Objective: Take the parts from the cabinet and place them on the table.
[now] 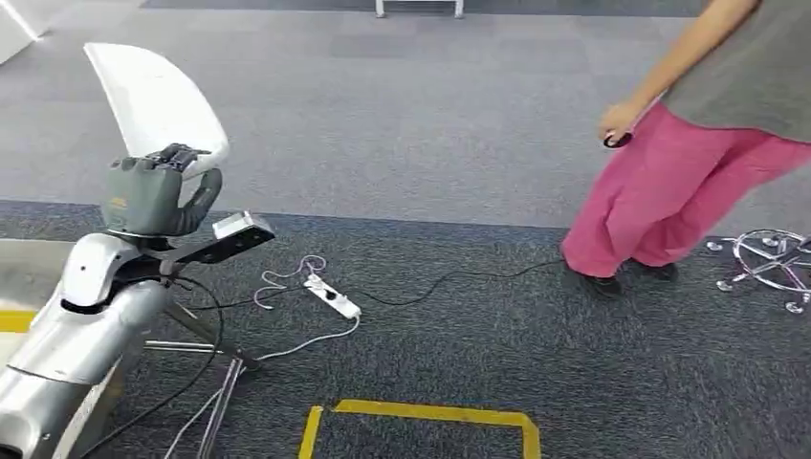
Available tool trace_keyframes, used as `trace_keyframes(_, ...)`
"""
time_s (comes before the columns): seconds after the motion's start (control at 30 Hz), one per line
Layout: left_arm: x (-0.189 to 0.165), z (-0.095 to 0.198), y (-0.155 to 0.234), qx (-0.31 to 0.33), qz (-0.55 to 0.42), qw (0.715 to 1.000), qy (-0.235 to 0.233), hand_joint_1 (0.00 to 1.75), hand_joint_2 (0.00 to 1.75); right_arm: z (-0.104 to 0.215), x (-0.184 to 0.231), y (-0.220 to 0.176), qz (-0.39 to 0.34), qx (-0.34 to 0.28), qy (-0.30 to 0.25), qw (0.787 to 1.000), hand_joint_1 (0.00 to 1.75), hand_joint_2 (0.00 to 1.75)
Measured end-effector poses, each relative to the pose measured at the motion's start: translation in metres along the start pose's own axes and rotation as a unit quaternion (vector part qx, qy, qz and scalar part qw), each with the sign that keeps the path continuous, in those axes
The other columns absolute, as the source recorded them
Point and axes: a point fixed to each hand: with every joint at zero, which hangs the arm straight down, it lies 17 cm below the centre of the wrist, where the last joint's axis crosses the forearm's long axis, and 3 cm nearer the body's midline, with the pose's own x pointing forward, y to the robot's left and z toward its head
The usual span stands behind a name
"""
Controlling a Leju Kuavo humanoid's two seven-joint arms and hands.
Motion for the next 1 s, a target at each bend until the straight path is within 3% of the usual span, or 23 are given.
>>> trace_keyframes(0.7, -0.002, -0.001, -0.005, -0.009, -0.005, 1.0, -0.003, 1.75, 1.75, 0.001, 0.002, 0.003, 0.007, -0.002, -0.007, 1.0, 0.0, 0.0)
trace_keyframes(1.0, -0.001, 0.009, -0.01, -0.012, -0.008, 1.0, -0.01, 1.75, 1.75, 0.001, 0.02, 0.001, -0.024, -0.006, -0.056, 0.998, 0.0, 0.0)
